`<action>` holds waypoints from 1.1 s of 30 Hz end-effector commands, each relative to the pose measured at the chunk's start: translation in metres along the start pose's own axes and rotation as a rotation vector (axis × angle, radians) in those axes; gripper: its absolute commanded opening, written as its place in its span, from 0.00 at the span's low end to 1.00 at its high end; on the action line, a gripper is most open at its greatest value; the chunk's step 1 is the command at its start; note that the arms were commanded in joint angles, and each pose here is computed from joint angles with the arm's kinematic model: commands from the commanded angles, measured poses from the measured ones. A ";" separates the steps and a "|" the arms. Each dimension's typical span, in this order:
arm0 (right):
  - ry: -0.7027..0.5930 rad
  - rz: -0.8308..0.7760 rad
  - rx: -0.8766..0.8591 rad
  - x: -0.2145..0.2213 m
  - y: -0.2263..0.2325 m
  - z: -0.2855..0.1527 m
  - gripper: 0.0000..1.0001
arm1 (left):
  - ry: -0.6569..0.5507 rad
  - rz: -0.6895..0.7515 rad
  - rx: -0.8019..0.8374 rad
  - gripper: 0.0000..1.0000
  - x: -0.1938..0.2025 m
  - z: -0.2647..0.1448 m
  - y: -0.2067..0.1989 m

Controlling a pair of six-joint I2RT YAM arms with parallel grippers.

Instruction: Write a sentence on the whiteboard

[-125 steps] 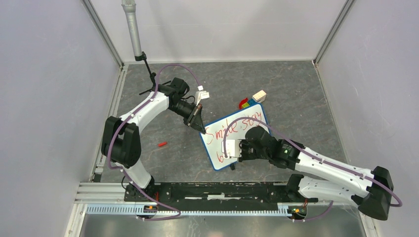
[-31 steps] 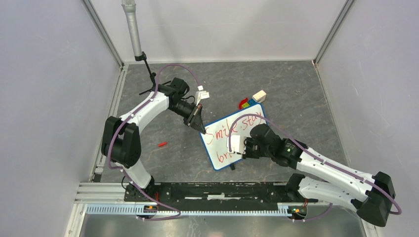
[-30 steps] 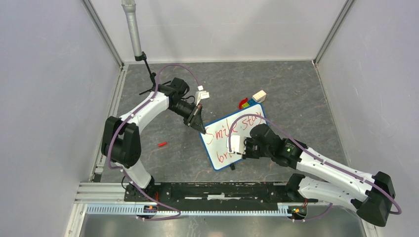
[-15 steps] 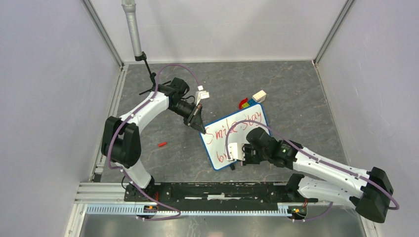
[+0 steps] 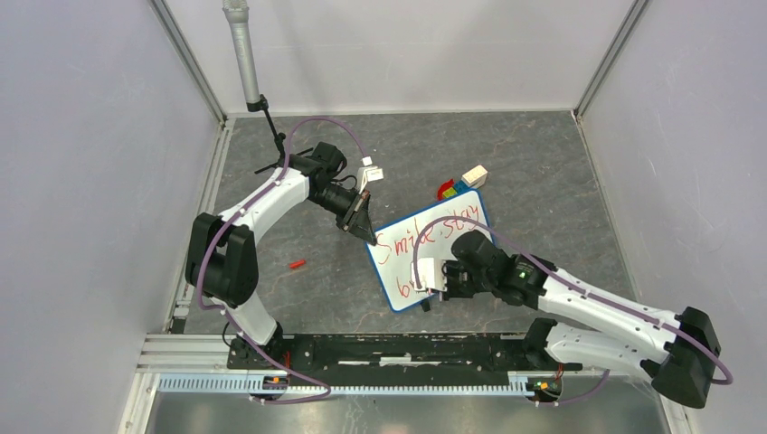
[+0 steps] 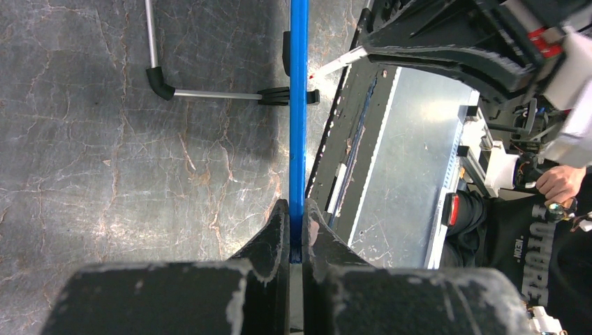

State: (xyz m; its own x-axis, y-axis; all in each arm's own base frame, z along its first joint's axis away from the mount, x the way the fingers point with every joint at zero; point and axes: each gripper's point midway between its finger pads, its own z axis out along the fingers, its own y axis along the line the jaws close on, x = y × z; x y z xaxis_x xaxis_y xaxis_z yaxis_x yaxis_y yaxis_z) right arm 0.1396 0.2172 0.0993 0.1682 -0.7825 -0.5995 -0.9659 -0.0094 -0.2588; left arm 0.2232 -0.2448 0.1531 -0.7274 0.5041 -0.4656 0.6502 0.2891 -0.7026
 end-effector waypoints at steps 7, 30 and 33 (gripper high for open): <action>-0.070 0.027 0.268 -0.026 -0.056 -0.036 0.00 | -0.023 0.052 0.011 0.02 -0.010 0.000 -0.002; 0.026 0.057 0.169 0.011 -0.033 -0.015 0.00 | -0.021 0.048 0.014 0.02 -0.010 0.000 -0.001; 0.037 0.053 0.137 0.015 -0.026 -0.012 0.00 | -0.021 0.050 0.014 0.02 -0.010 0.001 -0.001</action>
State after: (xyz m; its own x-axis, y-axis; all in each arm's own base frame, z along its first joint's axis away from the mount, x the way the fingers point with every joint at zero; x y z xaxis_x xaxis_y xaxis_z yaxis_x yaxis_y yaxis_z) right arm 0.1735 0.2038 0.1225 0.1214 -0.7800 -0.6140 -0.9181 0.1469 -0.3682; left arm 0.2233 -0.2448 0.1531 -0.7272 0.5042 -0.4659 0.6505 0.2893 -0.7023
